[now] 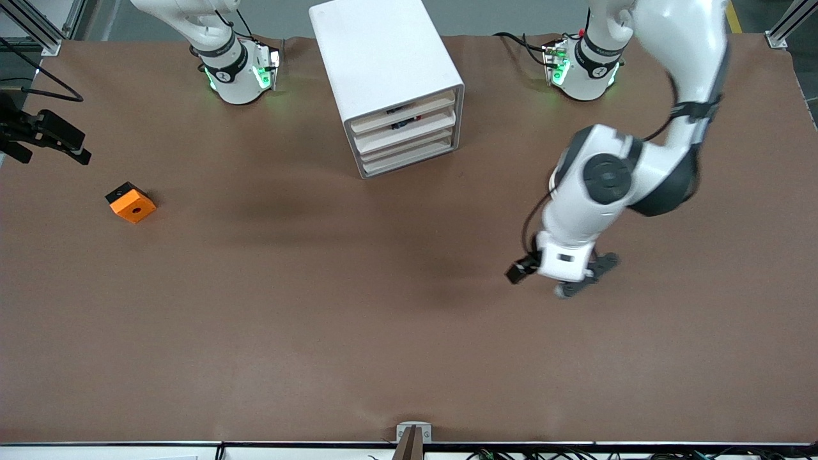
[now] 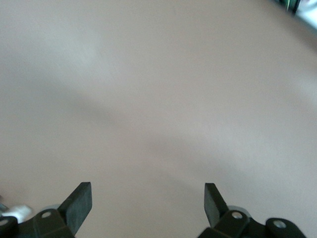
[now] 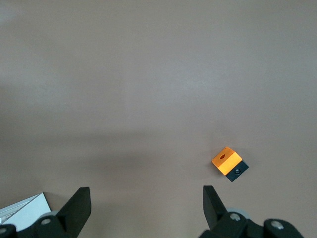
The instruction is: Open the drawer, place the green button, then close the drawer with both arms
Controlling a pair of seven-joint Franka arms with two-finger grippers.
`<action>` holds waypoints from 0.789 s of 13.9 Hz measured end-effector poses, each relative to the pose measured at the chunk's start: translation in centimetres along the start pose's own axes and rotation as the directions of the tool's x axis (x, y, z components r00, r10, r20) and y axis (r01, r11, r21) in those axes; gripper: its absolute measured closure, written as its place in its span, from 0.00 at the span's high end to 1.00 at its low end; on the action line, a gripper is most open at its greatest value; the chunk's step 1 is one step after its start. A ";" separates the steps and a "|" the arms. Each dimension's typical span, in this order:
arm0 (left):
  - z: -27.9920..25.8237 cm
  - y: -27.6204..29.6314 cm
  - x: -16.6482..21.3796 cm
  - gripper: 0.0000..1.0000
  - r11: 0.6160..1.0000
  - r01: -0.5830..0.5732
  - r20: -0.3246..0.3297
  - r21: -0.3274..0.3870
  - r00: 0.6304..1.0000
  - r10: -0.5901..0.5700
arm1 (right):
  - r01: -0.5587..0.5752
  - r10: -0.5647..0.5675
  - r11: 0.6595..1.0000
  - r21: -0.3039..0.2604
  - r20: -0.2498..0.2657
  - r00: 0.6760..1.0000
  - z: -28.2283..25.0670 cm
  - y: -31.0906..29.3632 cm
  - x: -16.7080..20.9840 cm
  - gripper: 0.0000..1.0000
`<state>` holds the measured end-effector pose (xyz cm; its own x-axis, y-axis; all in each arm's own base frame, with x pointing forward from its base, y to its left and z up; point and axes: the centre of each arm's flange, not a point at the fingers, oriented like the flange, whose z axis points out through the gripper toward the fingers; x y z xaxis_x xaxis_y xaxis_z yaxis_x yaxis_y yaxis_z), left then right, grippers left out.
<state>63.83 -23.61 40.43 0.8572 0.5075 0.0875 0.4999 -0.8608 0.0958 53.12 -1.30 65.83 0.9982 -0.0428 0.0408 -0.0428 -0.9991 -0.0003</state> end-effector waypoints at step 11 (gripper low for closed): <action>-14.3 -12.2 7.3 1.00 0.974 -0.211 0.025 0.086 0.977 0.210 | 0.019 -0.019 1.000 0.000 0.000 1.000 0.0 -0.9 0.0 1.00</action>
<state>62.24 -8.81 54.13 0.9458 0.3144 0.0810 0.3162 -0.9486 -0.0101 53.14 -0.42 65.83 0.9989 -0.0241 0.0409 -0.0241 -0.9997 0.0004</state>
